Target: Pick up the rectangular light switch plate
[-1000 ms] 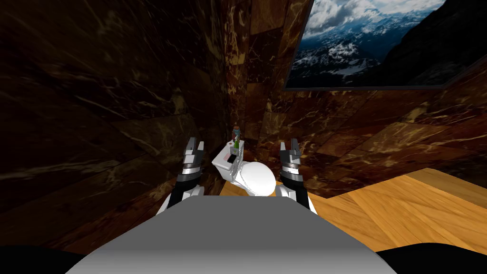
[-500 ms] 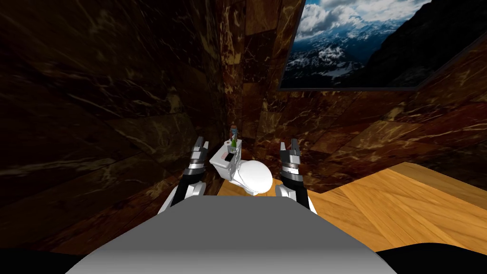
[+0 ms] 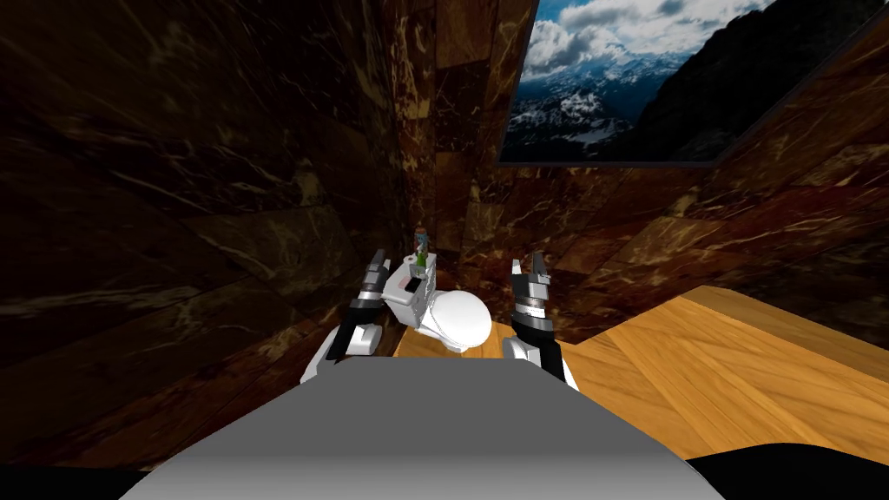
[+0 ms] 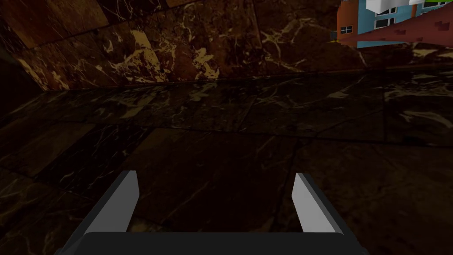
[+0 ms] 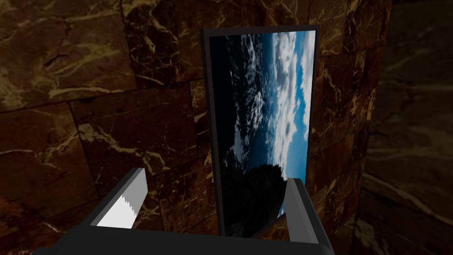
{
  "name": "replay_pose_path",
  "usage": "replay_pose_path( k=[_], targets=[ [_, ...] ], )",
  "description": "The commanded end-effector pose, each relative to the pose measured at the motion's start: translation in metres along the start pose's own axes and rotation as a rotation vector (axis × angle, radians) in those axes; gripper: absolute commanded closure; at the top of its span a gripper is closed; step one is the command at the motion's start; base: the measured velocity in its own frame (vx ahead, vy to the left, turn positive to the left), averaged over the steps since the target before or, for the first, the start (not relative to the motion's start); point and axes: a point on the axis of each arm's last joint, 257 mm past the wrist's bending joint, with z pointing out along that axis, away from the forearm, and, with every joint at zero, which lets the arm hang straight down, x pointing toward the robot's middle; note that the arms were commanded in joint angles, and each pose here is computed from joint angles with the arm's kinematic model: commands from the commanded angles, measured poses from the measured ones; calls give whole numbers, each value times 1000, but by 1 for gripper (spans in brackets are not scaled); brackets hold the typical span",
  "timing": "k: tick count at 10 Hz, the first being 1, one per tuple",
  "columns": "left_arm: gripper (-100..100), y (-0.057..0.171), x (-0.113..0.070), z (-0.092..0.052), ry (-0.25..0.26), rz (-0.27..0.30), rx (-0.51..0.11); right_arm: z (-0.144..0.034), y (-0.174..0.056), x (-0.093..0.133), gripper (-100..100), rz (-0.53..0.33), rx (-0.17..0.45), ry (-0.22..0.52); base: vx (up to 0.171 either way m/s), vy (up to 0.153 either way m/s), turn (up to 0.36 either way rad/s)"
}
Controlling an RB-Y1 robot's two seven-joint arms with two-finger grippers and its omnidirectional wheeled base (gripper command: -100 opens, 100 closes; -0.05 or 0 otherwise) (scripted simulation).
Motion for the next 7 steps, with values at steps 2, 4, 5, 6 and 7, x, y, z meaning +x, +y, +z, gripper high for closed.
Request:
replay_pose_path(
  k=[2,4,5,6,7],
  targets=[
    [-100,23,7,12,27,-8,-62,0,0,0,0,0,0,0,-49,-52,-62],
    [-100,40,15,21,51,-16,-106,0,0,0,0,0,0,0,-45,-50,-55],
    [-100,43,15,21,52,-16,-117,0,0,0,0,0,0,0,-14,-17,-6],
    [-100,56,23,30,73,-23,-146,0,0,0,0,0,0,0,-30,-37,-102],
    [-100,61,24,30,76,-23,-165,0,0,0,0,0,0,0,-29,-32,-42]
  ],
)
